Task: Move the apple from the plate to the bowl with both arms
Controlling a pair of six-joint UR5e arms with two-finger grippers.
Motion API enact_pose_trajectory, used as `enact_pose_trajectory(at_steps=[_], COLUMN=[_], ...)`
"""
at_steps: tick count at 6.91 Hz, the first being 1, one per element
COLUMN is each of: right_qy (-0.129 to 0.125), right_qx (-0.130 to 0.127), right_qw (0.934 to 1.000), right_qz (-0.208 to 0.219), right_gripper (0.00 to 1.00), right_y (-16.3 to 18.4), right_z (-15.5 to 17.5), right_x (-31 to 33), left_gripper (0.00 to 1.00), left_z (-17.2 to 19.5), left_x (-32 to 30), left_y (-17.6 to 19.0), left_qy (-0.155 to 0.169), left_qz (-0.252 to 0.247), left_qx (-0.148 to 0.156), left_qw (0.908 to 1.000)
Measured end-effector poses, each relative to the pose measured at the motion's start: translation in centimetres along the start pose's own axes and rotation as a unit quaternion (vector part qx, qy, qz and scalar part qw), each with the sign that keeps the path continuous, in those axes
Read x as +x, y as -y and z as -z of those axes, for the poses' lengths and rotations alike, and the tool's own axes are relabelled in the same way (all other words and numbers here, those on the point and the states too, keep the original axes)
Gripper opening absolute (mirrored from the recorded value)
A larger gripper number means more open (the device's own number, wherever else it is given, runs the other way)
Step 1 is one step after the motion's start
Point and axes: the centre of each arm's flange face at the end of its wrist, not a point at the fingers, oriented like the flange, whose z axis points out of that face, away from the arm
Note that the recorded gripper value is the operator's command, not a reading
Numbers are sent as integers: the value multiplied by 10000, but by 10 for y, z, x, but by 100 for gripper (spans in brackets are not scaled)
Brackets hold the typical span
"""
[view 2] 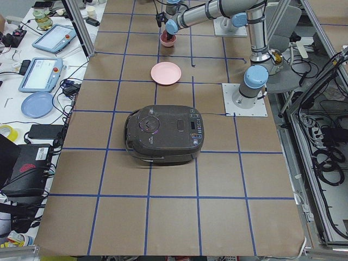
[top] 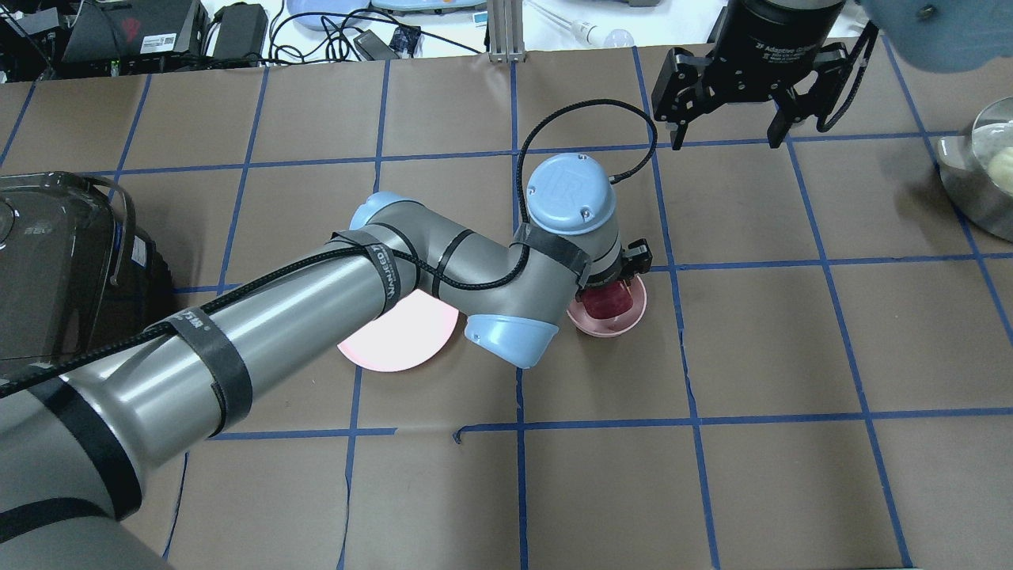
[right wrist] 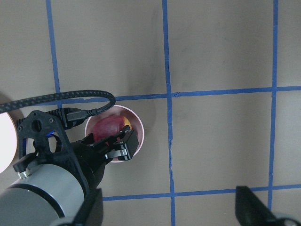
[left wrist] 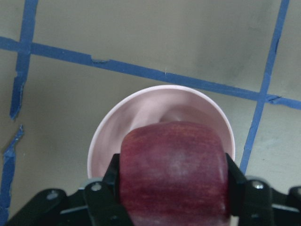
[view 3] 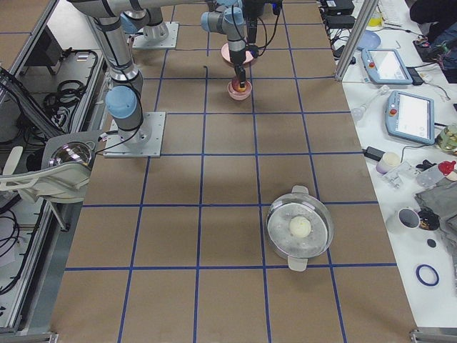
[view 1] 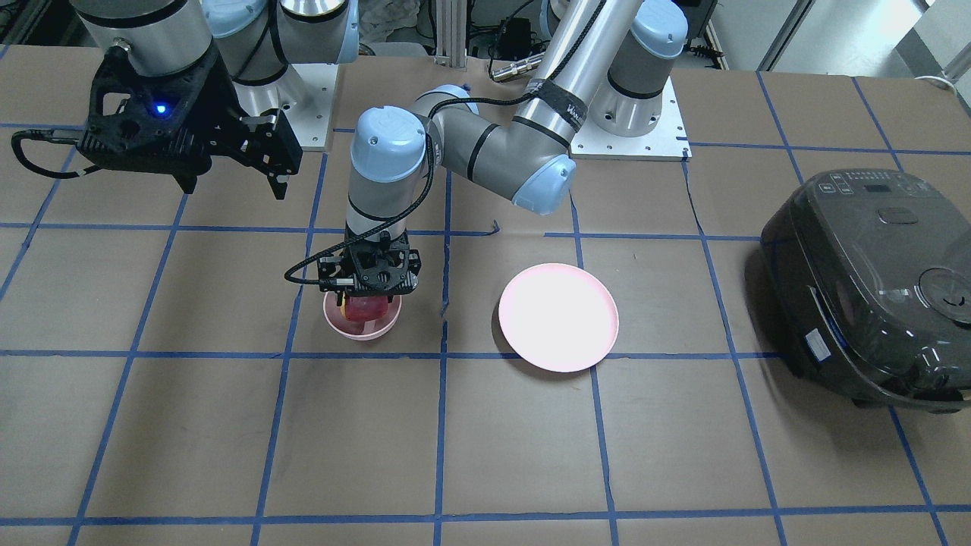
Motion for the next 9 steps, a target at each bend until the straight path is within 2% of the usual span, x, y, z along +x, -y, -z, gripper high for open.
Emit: enact_pose_trajectory(at_steps=[3,7,9], right_qy=[-4,-1,-6], right_qx=[-4,-8,-7], right_qw=[10000,10000,10000], right_qz=[-6,-1,-1], right_gripper=[100,100,100], right_y=[0,0,0], right_z=[0,0,0], right_x=[1,0,0], left_gripper=[100,100,100], left_z=[40,99,173], left_x=[-6,-144,-209], left_y=[10,70,104], left_qy=[-134,572,909], left_qz=[-252,-755,-938], left_qx=[289,489,221], left_qw=[9992,9943,9912])
